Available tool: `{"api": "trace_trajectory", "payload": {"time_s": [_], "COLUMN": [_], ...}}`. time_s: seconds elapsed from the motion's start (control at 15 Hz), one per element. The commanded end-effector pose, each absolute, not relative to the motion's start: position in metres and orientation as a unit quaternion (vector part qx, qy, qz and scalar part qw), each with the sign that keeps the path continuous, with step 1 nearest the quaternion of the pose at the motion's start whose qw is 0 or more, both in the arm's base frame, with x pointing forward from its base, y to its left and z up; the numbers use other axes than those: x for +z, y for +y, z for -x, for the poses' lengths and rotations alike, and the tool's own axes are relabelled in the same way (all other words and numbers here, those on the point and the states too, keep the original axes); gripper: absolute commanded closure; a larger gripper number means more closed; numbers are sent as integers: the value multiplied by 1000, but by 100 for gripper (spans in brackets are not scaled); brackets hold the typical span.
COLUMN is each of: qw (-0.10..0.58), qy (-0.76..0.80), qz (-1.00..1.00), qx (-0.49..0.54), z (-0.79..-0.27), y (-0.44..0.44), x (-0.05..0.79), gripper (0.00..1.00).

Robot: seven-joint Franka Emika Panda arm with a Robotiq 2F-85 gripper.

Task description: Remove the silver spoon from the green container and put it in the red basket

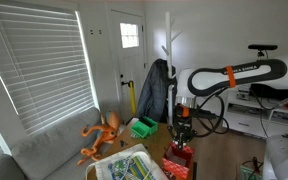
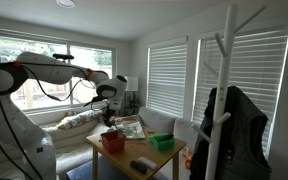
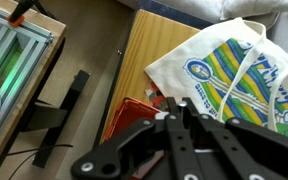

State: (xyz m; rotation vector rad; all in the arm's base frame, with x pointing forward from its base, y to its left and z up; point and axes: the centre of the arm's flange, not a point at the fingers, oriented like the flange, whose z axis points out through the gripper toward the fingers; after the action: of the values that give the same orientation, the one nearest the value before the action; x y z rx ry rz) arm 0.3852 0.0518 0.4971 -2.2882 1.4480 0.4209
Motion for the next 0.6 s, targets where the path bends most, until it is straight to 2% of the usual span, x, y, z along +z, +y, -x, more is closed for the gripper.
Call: {"api": "trace_trajectory", "payload": {"time_s": [0.0,0.27,0.53], "qw": [227,232,202], "qy": [485,476,478], "qz": [821,815,811], "qx": [197,236,269], "z": [-396,-396,-389], "y": [63,70,71], "x": [491,481,469], "gripper": [97,97,97]}}
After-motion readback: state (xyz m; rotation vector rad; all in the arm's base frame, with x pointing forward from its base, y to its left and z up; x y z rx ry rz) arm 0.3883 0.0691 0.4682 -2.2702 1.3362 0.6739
